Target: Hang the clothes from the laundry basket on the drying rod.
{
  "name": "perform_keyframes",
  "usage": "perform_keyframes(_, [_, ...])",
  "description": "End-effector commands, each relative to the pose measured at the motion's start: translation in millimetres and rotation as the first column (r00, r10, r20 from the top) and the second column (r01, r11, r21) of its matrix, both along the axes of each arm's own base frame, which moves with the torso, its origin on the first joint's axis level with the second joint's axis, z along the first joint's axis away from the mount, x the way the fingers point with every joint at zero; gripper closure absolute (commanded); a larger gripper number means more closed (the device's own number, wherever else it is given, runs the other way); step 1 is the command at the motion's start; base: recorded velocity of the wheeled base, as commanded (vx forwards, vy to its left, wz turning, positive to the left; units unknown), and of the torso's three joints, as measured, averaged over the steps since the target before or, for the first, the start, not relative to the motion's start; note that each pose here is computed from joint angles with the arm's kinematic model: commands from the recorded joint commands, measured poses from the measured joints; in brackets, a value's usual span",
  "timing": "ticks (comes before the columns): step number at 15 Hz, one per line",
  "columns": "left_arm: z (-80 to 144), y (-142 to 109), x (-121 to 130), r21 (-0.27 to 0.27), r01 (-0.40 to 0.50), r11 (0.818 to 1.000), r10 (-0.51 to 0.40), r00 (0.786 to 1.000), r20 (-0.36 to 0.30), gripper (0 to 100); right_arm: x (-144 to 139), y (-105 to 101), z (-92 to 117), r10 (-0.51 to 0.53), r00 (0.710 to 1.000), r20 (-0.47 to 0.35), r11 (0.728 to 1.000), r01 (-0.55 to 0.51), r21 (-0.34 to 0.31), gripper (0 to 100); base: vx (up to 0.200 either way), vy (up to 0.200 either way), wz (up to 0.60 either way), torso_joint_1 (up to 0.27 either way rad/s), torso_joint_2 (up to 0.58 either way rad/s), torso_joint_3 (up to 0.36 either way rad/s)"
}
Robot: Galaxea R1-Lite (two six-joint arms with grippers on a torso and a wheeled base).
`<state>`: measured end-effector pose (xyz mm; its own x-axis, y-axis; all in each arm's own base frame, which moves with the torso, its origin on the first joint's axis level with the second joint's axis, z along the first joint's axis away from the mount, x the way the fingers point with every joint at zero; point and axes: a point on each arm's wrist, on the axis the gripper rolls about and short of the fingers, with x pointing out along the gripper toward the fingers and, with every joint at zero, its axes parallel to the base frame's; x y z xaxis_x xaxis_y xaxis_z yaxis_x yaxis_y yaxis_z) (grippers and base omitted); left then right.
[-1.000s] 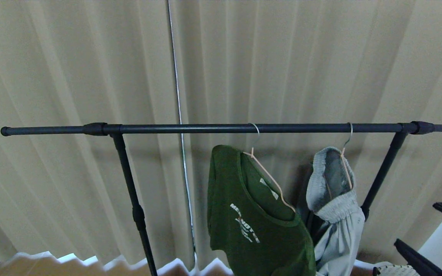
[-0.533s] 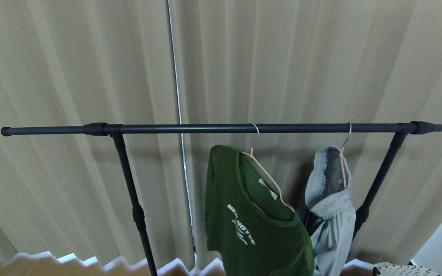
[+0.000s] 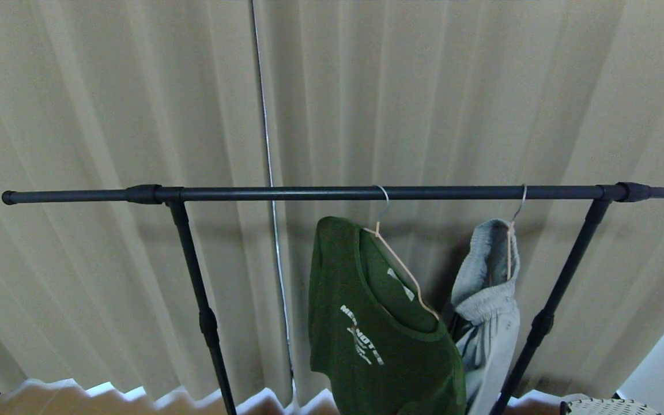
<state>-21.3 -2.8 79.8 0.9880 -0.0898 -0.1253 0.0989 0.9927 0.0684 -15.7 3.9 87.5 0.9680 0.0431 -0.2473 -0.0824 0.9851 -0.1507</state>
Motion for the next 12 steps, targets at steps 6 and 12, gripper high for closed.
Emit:
perform_keyframes(6, [-2.3, 1.3, -4.4, -0.052, -0.043, 0.998, 0.046, 0.998, 0.052, 0, -4.6, 0.7, -7.4, -0.055, 0.996, 0.063, 0.995, 0.049, 0.091, 0, 0.0, 0.0, 0.0, 0.0, 0.0, 0.0])
perform_keyframes(12, [-1.9, 1.3, -4.3, -0.069, -0.042, 0.997, 0.046, 0.997, 0.057, 0, -4.8, 0.4, -8.1, -0.004, 0.998, 0.068, 0.992, -0.005, 0.126, 0, 0.0, 0.0, 0.0, 0.0, 0.0, 0.0])
